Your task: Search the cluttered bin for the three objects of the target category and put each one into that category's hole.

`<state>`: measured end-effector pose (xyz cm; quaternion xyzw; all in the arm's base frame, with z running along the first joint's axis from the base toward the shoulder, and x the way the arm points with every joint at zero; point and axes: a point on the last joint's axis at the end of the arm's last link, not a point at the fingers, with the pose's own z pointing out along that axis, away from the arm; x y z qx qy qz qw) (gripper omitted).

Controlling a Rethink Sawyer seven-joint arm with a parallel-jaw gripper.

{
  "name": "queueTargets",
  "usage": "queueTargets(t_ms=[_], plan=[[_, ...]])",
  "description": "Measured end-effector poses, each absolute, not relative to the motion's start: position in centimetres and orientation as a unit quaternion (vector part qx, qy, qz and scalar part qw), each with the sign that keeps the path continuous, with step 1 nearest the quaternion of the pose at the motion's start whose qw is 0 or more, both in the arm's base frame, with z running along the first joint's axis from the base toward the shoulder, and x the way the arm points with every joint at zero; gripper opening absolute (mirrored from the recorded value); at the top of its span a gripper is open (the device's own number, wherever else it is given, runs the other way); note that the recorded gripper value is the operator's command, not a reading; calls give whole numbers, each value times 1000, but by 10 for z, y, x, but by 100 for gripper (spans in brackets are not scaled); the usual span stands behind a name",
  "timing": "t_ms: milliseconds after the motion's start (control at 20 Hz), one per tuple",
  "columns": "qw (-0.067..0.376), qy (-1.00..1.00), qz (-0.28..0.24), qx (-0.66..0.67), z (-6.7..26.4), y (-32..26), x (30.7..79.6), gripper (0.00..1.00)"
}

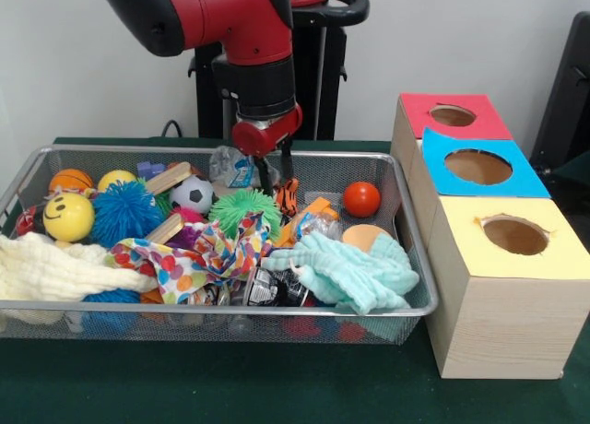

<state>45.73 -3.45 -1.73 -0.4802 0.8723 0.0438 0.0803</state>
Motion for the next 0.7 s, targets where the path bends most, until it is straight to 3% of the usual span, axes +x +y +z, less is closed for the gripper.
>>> queueTargets(t_ms=[700], plan=[[87,880,45,-466,-17,-50,453,100]])
